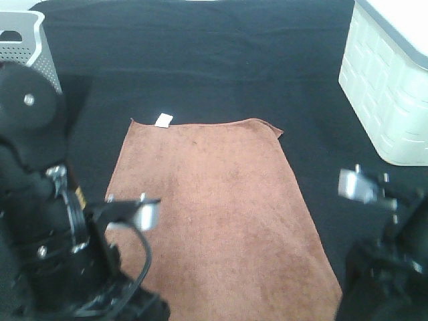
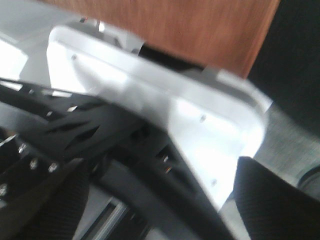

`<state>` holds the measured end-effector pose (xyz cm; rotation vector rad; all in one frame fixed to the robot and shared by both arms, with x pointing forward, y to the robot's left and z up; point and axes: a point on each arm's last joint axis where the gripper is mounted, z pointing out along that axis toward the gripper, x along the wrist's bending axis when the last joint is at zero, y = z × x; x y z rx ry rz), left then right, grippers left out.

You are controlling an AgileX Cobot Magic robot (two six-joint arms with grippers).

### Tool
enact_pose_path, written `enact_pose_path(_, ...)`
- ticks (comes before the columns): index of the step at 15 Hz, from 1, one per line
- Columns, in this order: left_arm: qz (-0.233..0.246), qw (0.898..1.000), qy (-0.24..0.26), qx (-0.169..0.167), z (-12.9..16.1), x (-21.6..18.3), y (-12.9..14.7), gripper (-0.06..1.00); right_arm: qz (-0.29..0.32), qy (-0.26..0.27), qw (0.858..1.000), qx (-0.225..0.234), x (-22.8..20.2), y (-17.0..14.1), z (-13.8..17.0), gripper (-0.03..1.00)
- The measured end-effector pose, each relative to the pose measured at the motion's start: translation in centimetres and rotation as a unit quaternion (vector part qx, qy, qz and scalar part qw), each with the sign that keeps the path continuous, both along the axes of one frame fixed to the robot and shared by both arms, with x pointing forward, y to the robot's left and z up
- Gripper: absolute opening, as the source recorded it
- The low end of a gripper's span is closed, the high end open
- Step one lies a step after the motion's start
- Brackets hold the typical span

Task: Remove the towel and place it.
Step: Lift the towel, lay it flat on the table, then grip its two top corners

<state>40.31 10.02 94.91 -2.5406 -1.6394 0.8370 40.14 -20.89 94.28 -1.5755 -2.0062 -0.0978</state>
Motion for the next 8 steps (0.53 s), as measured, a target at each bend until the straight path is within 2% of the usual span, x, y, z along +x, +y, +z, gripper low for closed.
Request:
enact_pose_path(2, -0.019, 0.997, -0.069, -0.004, 1.8, 2.8, -0.3, 0.89, 0.002, -0.107, 0.994, -0.023, 4.0, -0.3, 2.7, 0.77)
enact_pose_path(3, -0.012, 0.997, -0.080, -0.003, 2.1, 3.7, 0.0, 0.89, -0.006, -0.120, 0.992, -0.026, 4.9, -0.6, 3.2, 0.77)
enact_pose_path(6, 0.033, 0.989, -0.141, 0.004, 2.7, 10.5, 3.0, 0.89, -0.071, -0.178, 0.981, -0.009, 11.3, -3.0, 6.5, 0.77)
enact_pose_path(8, 0.085, 0.979, -0.185, -0.003, 3.3, 16.6, 5.7, 0.89, -0.061, -0.192, 0.979, 0.019, 15.9, -2.8, 7.3, 0.78)
